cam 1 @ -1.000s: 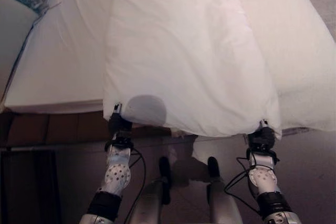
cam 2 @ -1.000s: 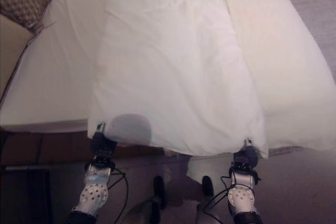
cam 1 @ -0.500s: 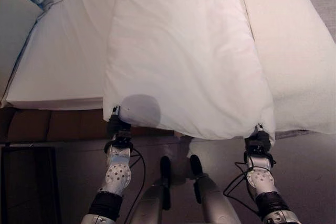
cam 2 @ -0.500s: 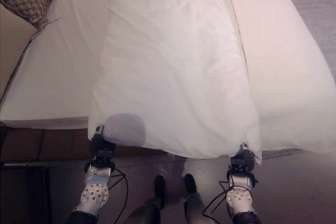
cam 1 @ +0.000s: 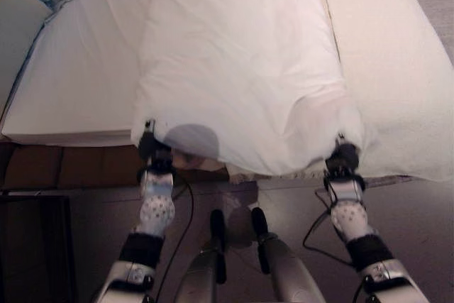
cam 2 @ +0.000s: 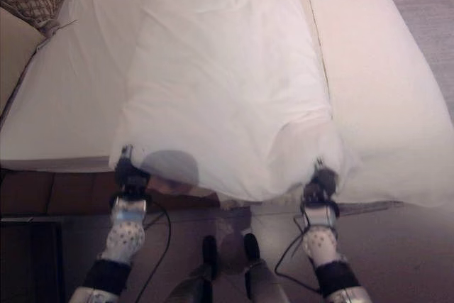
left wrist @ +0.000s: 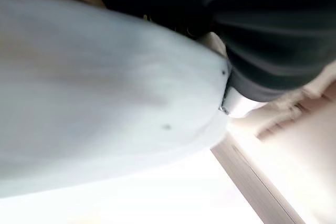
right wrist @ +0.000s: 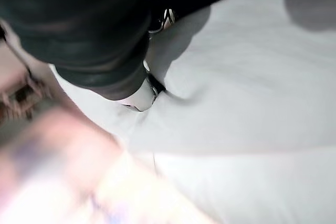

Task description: Make the bed

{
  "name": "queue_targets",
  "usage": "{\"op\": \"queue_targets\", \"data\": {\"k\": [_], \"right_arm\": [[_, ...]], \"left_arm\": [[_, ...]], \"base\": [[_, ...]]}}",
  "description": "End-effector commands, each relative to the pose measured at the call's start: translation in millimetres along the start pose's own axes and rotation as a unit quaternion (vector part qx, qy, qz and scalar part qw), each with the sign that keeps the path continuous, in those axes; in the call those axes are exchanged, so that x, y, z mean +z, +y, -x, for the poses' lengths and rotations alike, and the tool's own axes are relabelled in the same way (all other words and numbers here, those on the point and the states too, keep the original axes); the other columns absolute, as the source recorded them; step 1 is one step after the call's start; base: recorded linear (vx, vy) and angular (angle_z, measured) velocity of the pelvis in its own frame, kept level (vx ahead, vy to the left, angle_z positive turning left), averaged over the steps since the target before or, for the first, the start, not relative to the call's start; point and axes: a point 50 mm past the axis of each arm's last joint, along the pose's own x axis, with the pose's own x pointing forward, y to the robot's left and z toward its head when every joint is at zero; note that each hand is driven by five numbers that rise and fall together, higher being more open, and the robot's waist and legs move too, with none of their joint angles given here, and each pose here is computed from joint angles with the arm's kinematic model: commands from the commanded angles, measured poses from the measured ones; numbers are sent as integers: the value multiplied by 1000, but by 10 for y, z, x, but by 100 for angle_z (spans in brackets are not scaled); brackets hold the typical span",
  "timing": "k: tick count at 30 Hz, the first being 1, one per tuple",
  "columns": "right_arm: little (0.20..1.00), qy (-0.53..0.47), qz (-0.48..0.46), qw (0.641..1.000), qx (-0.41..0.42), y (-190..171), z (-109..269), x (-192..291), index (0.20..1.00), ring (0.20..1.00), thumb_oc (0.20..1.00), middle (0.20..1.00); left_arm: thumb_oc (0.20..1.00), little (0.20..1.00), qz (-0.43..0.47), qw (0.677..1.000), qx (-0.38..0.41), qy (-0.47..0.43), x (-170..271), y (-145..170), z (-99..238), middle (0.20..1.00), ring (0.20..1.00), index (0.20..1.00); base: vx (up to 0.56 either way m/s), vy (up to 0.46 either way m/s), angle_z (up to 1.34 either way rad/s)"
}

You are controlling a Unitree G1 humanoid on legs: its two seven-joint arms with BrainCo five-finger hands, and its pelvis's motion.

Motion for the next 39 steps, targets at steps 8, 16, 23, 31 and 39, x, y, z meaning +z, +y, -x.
{"op": "queue_targets", "data": {"k": [8,16,23,31,39], "right_arm": [[200,-62,25,981,183,577,253,310,200,200,200,200],[200,-14,70,985,160,115,510,268,200,200,200,200],[200,189,195,957,-98,-1496,1017,-261,200,200,200,200],[200,314,303,882,-180,-2008,1402,-523,200,200,200,200],[200,425,390,793,-196,-2239,1693,-672,200,200,200,200]], "left_arm": [[200,200,-26,975,-104,-192,914,-289,53,200,200,200],[200,200,-54,970,13,-238,1061,257,293,200,200,200],[200,200,-129,911,343,-189,732,1498,792,200,200,200],[200,200,-102,844,510,-128,405,2092,1045,200,200,200],[200,200,-104,799,588,-73,243,2349,1288,200,200,200]], "base": [[-24,13,2],[-10,9,1],[-4,41,-4],[34,26,0],[41,17,-5]]}}
